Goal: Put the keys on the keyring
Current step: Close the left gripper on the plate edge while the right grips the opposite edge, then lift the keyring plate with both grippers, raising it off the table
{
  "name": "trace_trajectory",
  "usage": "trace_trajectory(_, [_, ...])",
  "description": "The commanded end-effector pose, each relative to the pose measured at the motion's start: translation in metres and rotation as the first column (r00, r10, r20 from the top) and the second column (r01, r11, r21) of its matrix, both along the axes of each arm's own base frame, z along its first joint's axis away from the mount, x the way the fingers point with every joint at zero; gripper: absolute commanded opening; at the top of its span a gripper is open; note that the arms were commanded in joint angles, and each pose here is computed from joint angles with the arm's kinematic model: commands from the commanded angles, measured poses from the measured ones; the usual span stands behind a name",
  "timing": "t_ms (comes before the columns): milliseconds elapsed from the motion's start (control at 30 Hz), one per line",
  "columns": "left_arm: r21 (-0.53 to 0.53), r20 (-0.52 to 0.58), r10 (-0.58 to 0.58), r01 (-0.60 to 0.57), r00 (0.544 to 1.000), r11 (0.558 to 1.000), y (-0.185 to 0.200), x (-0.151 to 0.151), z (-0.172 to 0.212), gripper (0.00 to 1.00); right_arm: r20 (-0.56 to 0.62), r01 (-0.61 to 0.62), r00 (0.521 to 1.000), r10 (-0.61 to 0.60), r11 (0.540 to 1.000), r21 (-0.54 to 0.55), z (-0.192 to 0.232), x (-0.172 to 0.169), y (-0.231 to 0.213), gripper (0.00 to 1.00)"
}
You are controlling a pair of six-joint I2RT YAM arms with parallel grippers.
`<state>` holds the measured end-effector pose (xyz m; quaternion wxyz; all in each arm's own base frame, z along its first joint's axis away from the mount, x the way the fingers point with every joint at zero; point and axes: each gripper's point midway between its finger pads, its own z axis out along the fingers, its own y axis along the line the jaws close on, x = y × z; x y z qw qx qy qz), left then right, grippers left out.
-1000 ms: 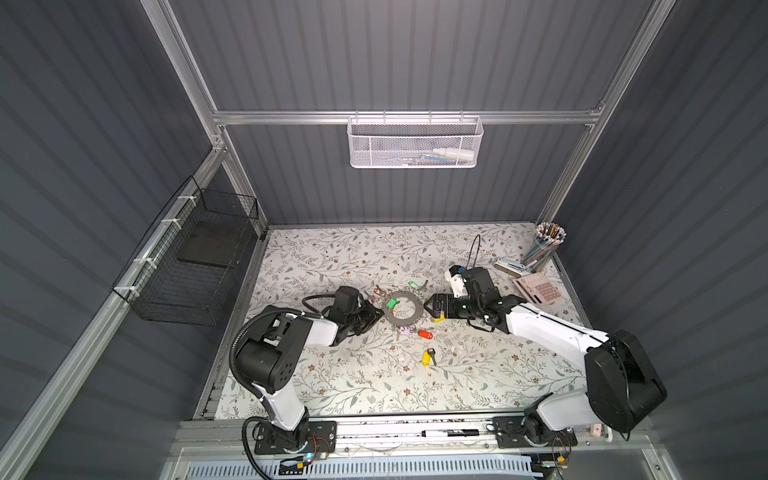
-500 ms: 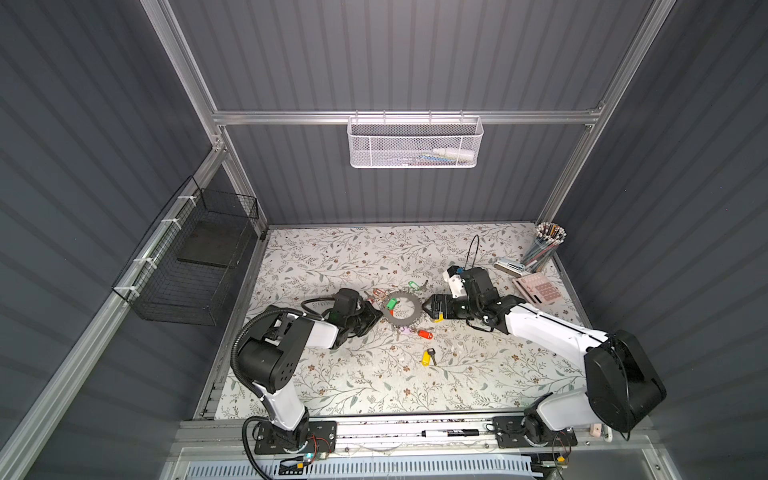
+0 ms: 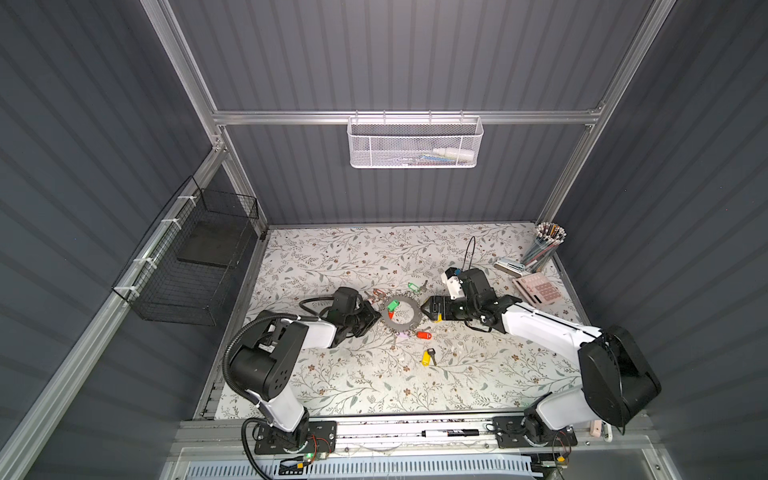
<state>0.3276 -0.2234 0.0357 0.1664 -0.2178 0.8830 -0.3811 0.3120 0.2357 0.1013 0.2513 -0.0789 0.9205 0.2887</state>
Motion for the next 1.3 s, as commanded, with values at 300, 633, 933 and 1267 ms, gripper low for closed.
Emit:
trace_trajectory(300, [0.353,0.029,-0.300,0.271,0.954,0.895,-0.012,-0.003,0.064,0.00,0.078,-0.004,0.997,-0.001,0.998,0.058,0.031,0.012,0.007,0.99])
trace_trajectory(633, [0.544,0.153,-0.567,0.410,0.809,0.732,-0.060,0.007,0.152,0.00,0.147,0.081,0.983,-0.112,0.976,0.202,0.068,0.017,-0.030,0.99])
trace_trajectory(933, [0.532,0.291,-0.701,0.499,0.651,0.684,-0.103,0.003,0.197,0.00,0.257,0.054,0.960,-0.111,0.975,0.218,0.092,0.016,-0.040,0.99])
trace_trajectory(1267, [0.557,0.342,-0.721,0.488,0.603,0.672,-0.108,0.007,0.198,0.00,0.356,-0.071,0.934,-0.041,0.953,0.295,0.109,0.009,-0.025,0.99])
